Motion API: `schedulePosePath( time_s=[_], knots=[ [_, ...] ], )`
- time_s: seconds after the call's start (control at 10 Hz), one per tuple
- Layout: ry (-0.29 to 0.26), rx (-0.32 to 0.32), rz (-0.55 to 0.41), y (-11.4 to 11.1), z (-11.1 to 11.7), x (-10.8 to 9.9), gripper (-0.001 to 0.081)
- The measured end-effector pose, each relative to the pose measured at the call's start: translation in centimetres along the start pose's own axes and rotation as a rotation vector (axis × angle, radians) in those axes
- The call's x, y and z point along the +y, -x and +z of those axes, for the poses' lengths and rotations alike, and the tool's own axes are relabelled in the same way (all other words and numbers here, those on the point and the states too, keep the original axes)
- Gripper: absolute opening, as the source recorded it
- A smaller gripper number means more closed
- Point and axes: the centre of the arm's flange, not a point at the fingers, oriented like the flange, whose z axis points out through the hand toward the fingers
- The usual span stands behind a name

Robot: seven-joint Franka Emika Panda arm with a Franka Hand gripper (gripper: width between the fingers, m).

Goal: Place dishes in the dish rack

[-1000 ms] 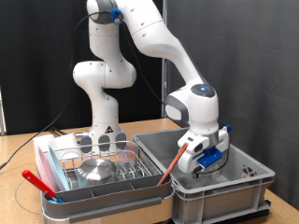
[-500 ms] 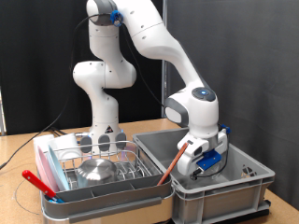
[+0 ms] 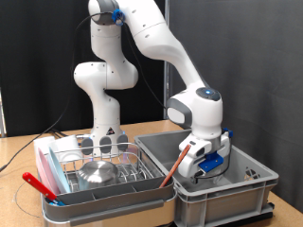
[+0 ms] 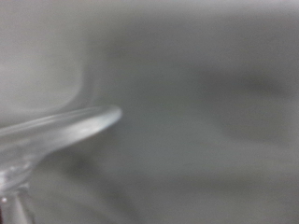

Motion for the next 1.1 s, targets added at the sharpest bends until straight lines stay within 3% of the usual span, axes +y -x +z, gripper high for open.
schedulePosePath(
  time_s=[0.3,0.7,0.9,1.1],
  knots=[
    [0.001,0.025,0.031,-1.6,-0.6,0.8,0.0805],
    [-0.128,-0.056,-0.02,-1.0,-2.7,-0.3,0.0805],
    [-0.108,-0.069,-0.048,0.1,-3.3,-0.9,0.0805],
    [-0.044,-0.049,-0.09,1.0,-2.7,-0.9,0.0805]
  ],
)
